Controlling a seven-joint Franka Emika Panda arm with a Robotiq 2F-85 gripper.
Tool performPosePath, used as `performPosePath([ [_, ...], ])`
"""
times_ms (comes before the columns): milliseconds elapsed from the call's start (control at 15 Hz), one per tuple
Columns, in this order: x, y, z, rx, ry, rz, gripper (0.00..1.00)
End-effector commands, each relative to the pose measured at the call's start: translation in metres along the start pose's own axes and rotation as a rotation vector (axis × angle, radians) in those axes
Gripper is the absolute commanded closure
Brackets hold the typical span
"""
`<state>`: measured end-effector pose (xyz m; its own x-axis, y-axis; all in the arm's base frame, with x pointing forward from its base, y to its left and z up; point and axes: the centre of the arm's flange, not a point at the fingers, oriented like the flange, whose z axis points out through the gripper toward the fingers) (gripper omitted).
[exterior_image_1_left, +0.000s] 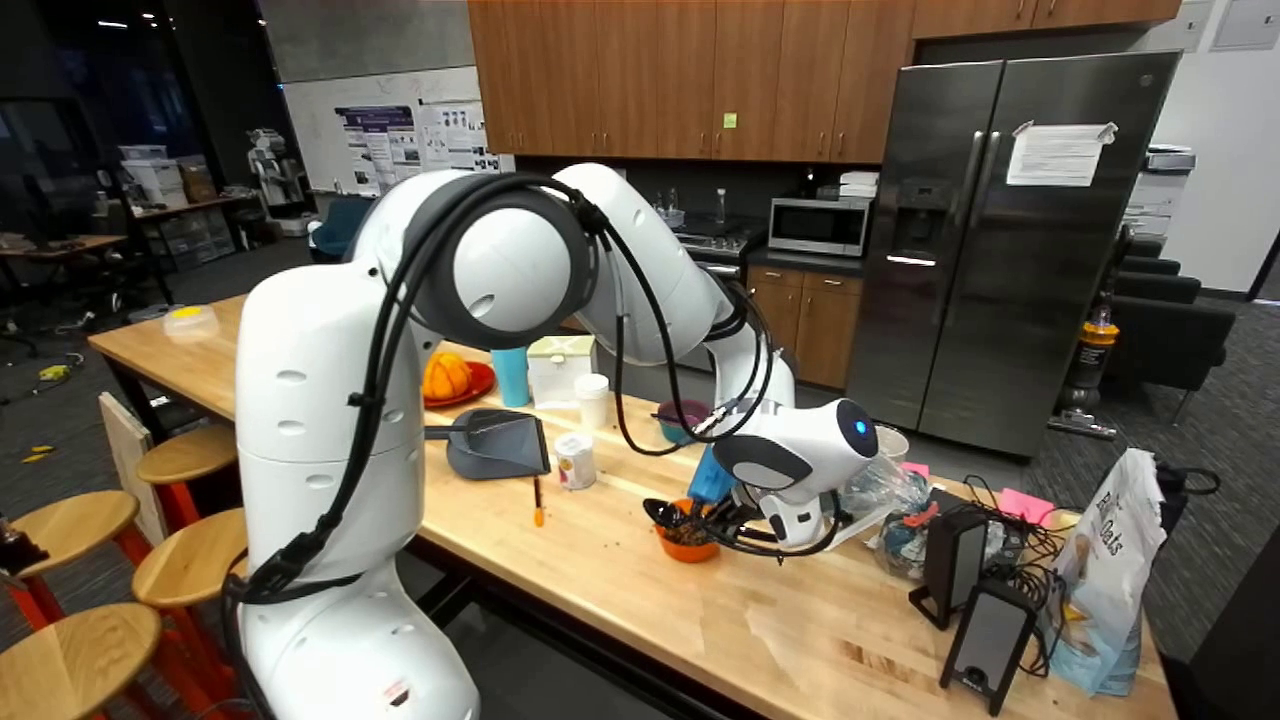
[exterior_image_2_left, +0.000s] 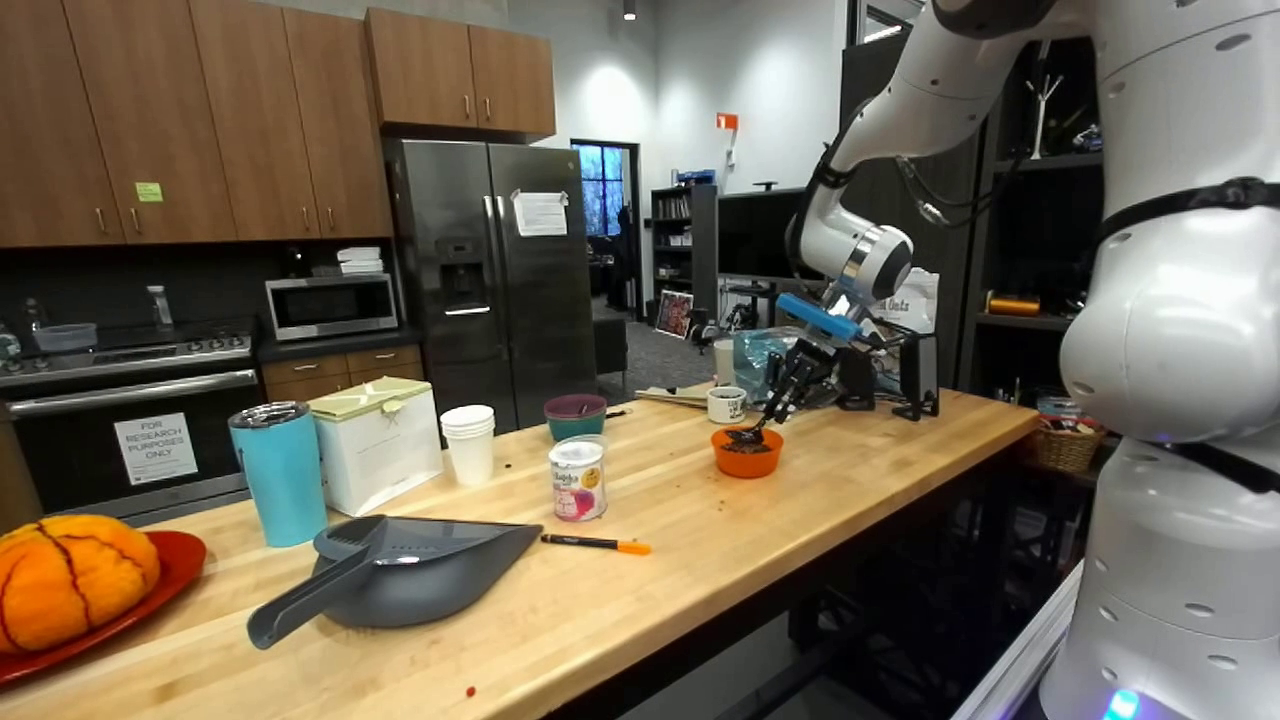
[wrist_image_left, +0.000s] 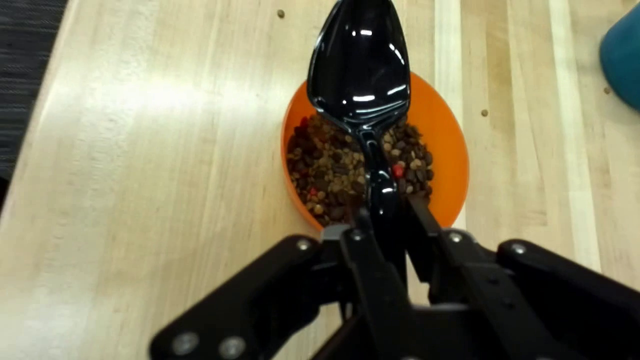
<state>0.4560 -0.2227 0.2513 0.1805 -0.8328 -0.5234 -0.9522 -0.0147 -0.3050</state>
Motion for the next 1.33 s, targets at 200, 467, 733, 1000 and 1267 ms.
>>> performPosePath([
  [200,-0.021,-0.043,0.000,-0.041,-0.062,0.077,0.94],
  [467,-0.030,-0.077,0.013,-0.026,-0.115,0.056,0.94],
  [733,-0.028,-0.113,0.032,0.022,-0.147,0.025,0.94],
  [1000,-0.021,-0.137,0.061,0.020,-0.208,0.033,0.94],
  [1267,-0.012,-0.141,0.090,-0.016,-0.198,0.034,0.94],
])
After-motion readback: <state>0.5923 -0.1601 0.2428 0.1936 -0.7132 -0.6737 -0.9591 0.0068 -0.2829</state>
